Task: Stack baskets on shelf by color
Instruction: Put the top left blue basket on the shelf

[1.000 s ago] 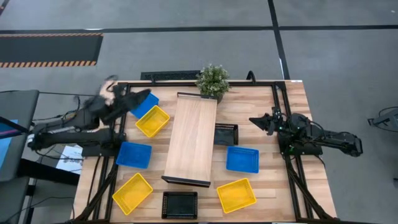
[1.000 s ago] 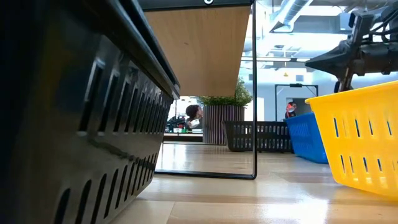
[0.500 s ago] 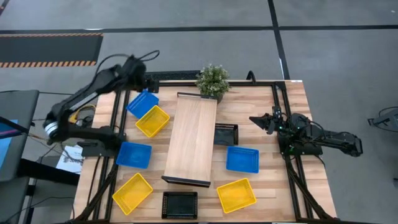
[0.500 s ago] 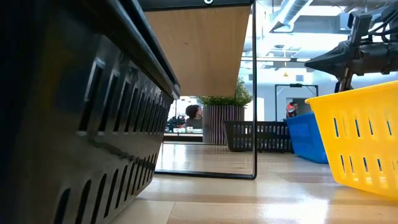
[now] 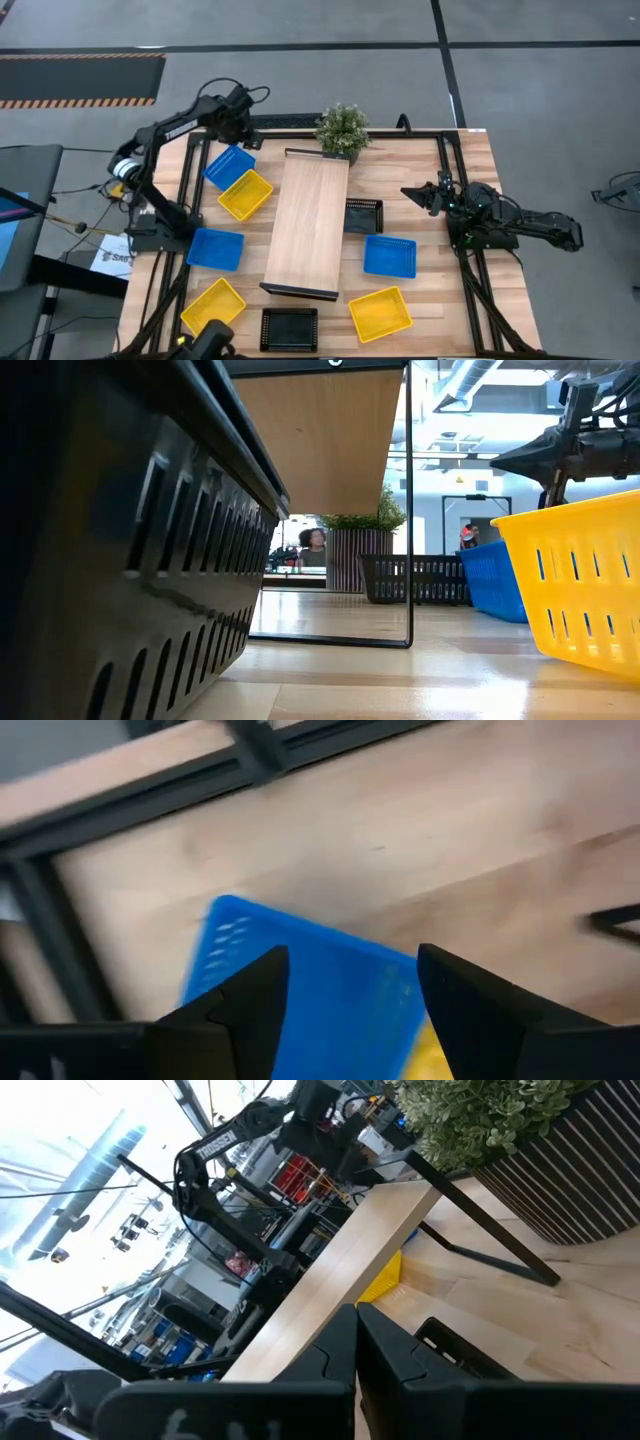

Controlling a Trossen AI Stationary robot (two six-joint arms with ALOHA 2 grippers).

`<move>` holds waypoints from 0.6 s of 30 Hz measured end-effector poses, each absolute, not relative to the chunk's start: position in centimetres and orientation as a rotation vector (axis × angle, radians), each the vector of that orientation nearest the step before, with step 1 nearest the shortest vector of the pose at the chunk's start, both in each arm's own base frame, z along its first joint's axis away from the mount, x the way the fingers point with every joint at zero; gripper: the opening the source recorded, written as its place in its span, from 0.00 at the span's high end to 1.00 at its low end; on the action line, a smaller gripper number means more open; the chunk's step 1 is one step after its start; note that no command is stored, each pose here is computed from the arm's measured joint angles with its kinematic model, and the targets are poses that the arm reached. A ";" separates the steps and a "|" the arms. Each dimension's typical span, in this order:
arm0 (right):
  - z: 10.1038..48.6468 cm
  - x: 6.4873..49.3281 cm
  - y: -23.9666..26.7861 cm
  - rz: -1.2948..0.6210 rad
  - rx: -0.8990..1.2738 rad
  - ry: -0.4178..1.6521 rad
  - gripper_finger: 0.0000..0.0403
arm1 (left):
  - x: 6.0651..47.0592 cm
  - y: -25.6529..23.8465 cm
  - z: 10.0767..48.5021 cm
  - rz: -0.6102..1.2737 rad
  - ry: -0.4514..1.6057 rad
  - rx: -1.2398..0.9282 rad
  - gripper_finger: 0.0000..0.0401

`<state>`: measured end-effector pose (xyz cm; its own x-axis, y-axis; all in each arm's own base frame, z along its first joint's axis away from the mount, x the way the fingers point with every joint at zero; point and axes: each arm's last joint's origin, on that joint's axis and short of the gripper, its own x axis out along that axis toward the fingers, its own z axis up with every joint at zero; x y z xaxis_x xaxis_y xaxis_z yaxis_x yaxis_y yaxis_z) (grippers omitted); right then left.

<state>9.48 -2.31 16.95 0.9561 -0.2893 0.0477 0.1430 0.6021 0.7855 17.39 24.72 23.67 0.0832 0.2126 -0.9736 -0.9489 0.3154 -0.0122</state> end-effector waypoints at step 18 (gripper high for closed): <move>16.9 9.5 -2.3 -0.254 0.872 -0.173 0.94 | 14.2 24.6 22.0 1.093 1.390 -0.768 0.48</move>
